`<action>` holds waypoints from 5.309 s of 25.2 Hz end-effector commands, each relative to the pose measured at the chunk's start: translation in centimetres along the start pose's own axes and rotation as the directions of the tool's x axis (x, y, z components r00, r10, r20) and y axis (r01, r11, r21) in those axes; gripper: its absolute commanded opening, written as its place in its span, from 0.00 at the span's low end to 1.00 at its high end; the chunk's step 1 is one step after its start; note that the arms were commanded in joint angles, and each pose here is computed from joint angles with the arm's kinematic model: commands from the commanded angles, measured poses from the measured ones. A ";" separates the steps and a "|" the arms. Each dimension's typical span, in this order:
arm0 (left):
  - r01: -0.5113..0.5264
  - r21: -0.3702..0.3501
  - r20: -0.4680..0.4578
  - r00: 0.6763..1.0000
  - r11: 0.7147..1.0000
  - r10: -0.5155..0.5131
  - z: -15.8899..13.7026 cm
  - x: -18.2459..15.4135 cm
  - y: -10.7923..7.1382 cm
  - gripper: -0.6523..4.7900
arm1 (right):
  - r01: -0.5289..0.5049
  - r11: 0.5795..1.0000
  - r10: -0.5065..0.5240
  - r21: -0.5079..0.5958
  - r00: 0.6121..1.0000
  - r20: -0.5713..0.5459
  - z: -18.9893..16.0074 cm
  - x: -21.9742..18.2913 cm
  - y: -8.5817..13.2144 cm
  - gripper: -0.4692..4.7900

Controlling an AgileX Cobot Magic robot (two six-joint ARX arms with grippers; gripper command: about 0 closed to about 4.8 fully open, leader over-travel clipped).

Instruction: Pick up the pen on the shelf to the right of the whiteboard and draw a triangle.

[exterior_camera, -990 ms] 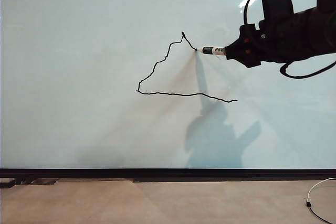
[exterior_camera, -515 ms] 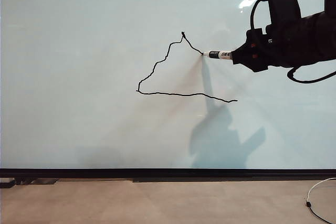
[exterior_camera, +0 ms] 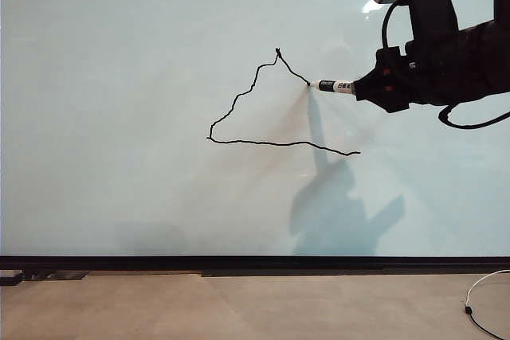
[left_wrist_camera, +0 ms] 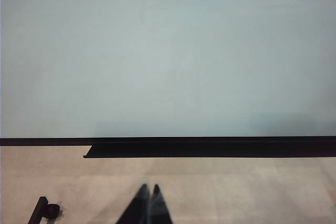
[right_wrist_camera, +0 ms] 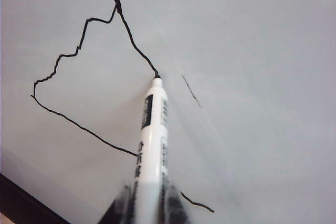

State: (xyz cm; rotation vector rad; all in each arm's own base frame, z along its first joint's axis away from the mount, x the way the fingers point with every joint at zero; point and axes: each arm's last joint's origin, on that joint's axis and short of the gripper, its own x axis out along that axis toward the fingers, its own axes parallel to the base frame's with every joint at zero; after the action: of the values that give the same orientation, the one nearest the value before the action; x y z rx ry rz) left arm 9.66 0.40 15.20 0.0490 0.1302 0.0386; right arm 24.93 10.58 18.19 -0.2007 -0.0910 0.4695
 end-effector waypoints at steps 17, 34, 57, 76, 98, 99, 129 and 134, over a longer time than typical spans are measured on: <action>0.004 0.000 0.011 1.000 1.000 -0.004 0.2 0.0 0.0 0.11 | 0.042 0.999 -0.042 0.013 0.998 -0.042 -0.9 -0.6 -0.8 0.08; 0.004 0.000 0.010 1.000 1.000 -0.004 0.2 0.0 0.0 0.11 | 0.051 0.998 -0.049 0.024 0.997 -0.062 -1.7 -1.4 -1.2 0.08; 0.004 0.000 0.010 1.000 1.000 -0.004 0.2 0.0 0.0 0.11 | 0.064 0.997 -0.060 0.053 0.995 -0.083 -3.3 -1.9 -1.2 0.08; 0.004 0.000 0.011 1.000 1.000 -0.004 0.2 0.0 0.0 0.11 | 0.080 0.995 -0.072 0.059 0.990 -0.121 -4.4 -2.3 -1.5 0.08; 0.004 0.000 0.011 1.000 1.000 -0.004 0.2 0.0 0.0 0.11 | 0.111 0.992 -0.101 0.063 0.983 -0.153 -5.3 -2.4 -2.2 0.08; 0.004 0.000 0.010 1.000 1.000 -0.004 0.2 0.0 0.0 0.11 | 0.114 0.991 -0.103 0.064 0.983 -0.153 -5.3 -2.4 -2.3 0.08; 0.004 0.000 0.010 1.000 1.000 -0.004 0.2 0.0 0.0 0.11 | 0.219 0.976 -0.218 0.015 0.975 -0.050 -3.1 -9.8 -2.0 0.08; 0.004 0.000 0.010 1.000 1.000 -0.004 0.2 0.0 0.0 0.11 | 0.244 0.970 -0.243 0.012 0.968 -0.061 -2.1 -10.7 -2.5 0.08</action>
State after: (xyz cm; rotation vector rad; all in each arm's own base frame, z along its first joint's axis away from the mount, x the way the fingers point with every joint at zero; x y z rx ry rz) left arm 9.66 0.40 15.20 0.0490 0.1302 0.0386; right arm 16.90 3.29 16.08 -0.1809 -0.0650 0.2234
